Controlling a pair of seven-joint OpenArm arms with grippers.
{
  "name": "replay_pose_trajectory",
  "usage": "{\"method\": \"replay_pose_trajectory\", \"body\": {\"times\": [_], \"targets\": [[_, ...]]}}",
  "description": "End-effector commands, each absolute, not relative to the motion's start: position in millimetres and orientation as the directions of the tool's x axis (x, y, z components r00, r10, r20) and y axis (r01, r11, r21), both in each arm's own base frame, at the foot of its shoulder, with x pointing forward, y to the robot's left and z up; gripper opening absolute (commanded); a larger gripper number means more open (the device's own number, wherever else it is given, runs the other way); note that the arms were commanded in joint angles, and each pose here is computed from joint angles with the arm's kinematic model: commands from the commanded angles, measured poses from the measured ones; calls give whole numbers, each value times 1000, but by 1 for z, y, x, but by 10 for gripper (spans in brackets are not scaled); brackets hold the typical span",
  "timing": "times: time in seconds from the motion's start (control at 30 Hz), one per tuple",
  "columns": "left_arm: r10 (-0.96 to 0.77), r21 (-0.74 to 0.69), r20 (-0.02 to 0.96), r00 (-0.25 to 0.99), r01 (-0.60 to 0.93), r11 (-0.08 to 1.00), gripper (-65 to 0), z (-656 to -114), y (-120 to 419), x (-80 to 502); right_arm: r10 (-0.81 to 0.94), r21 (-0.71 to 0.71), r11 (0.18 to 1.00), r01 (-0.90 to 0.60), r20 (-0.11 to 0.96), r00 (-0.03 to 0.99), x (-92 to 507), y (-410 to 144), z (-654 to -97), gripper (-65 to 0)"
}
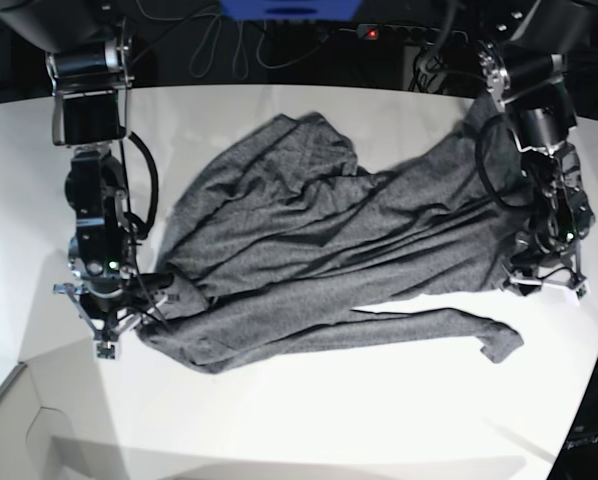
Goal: Layout the t-shirt on the table in an organized manner, then fold the t-shirt properly
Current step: 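Regrasp the shirt edges with both grippers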
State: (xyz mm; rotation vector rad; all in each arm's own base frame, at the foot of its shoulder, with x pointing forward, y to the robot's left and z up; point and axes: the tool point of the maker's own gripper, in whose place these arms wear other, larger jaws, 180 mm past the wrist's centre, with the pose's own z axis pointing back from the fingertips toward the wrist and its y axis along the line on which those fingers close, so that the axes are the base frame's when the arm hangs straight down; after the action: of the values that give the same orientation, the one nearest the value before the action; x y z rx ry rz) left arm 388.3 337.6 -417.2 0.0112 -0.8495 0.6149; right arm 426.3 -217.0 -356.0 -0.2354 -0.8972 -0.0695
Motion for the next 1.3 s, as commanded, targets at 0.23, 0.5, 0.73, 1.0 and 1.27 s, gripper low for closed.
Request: {"method": "replay_pose_trajectory", "body": {"times": [0.23,0.5,0.73,1.0,1.27], "targets": [[492,-205,729,476,-534,821,-340,-418,355,385,47,-179,967,182,826,561,441,-224,-330,-439],[463,-196,787,408,-545,815,-641,-408,371,390,49,-178,968,178,827,560,446,-221,-326,-436],[366,-177,862,350,-470,865,-648,-347,373,445,191,-196,979,-57,777,600,445,-189,-345,-437],[313,-191,909,274,-393,899,-648,-271,360,513,214,-186,976,-112,750,626,439,-177,-353,-437],[291,-207,941,175,-383,900,-648,-219,368,540,221,-205,973,-102,721,657,434,-189,-356,-436]]}}
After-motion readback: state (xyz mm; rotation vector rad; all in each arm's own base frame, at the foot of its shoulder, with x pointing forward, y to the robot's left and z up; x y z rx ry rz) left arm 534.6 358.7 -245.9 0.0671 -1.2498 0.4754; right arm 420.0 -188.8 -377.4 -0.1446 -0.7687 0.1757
